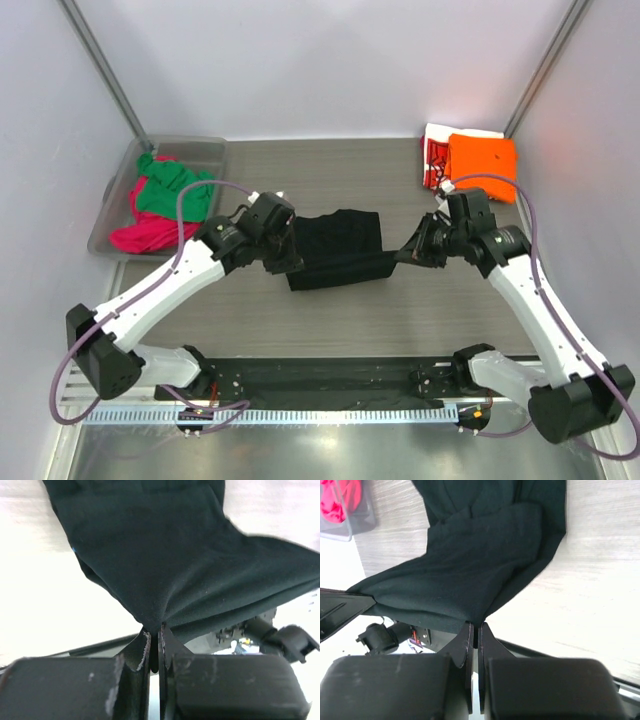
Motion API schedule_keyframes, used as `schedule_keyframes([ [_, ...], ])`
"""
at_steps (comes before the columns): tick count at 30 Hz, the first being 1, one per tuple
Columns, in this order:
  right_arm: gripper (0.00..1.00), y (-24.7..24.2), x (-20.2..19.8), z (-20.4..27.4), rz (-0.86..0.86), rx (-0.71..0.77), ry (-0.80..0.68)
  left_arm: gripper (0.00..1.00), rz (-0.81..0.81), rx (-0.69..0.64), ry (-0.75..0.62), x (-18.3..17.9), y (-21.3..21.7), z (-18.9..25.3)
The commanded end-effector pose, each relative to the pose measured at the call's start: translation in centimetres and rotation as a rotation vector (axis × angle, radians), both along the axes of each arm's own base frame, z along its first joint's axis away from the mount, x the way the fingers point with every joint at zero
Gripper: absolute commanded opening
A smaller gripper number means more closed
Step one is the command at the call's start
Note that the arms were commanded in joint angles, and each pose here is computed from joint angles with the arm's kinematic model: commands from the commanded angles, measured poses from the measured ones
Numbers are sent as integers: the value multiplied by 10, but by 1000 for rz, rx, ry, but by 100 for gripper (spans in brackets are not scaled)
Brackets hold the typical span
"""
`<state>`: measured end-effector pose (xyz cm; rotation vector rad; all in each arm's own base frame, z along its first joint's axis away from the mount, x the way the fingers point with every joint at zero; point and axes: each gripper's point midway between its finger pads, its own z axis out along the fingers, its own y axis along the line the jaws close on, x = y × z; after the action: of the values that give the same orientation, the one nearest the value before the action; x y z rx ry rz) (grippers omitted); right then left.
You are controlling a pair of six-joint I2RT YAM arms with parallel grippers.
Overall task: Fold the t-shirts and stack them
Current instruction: Fold the tshirt
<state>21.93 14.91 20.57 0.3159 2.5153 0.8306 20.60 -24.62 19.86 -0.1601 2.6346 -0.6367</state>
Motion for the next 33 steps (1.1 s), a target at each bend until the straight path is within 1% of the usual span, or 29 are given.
schedule_keyframes([
  [1, 1, -16, 29, 11, -40, -114, -69, 4, 43, 149, -4, 14, 35, -4],
  [2, 1, -15, 36, 7, -39, -120, -53, 4, 49, 150, -6, 18, 36, -3],
  [5, 1, -12, 53, 11, -28, -137, -77, 4, 83, 147, -3, 38, 46, -1],
  [6, 1, -11, 60, 5, -24, -147, -56, 4, 90, 141, -7, 44, 47, 1],
  [8, 1, -10, 74, 10, -20, -163, -79, 4, 103, 135, 5, 56, 52, -1],
  [10, 1, -8, 88, 2, -14, -180, -61, 4, 111, 139, 3, 65, 56, -1],
  [12, 1, -4, 101, 6, -6, -183, -76, 4, 124, 155, 11, 78, 61, -7],
  [13, 1, -2, 110, -3, 0, -192, -53, 4, 125, 160, 14, 82, 62, -10],
  [14, 1, -1, 119, 1, -2, -195, -69, 4, 132, 168, 17, 91, 65, -15],
  [16, 1, 4, 136, -4, 3, -199, -60, 5, 141, 170, 27, 101, 68, -20],
  [18, 1, 6, 147, -10, 7, -207, -53, 5, 154, 176, 36, 117, 73, -25],
  [19, 1, 7, 154, -7, 5, -206, -62, 5, 158, 181, 41, 123, 75, -28],
  [21, 1, 9, 166, -20, 16, -220, -38, 5, 175, 191, 47, 140, 81, -32],
  [22, 1, 10, 175, -18, 17, -219, -46, 5, 164, 172, 56, 144, 78, -32],
  [24, 1, 10, 185, -28, 16, -229, -26, 5, 169, 172, 71, 159, 79, -37],
  [25, 1, 10, 193, -23, 13, -222, -41, 5, 167, 169, 76, 163, 80, -38],
  [26, 1, 9, 199, -32, 10, -225, -22, 5, 172, 165, 71, 171, 81, -35],
  [28, 1, 10, 210, -30, 10, -221, -30, 5, 172, 176, 99, 179, 82, -48],
  [30, 1, 10, 218, -41, 10, -226, -9, 5, 184, 163, 96, 190, 84, -48],
  [33, 1, 11, 230, -43, 8, -216, -9, 5, 193, 151, 112, 207, 85, -57],
])
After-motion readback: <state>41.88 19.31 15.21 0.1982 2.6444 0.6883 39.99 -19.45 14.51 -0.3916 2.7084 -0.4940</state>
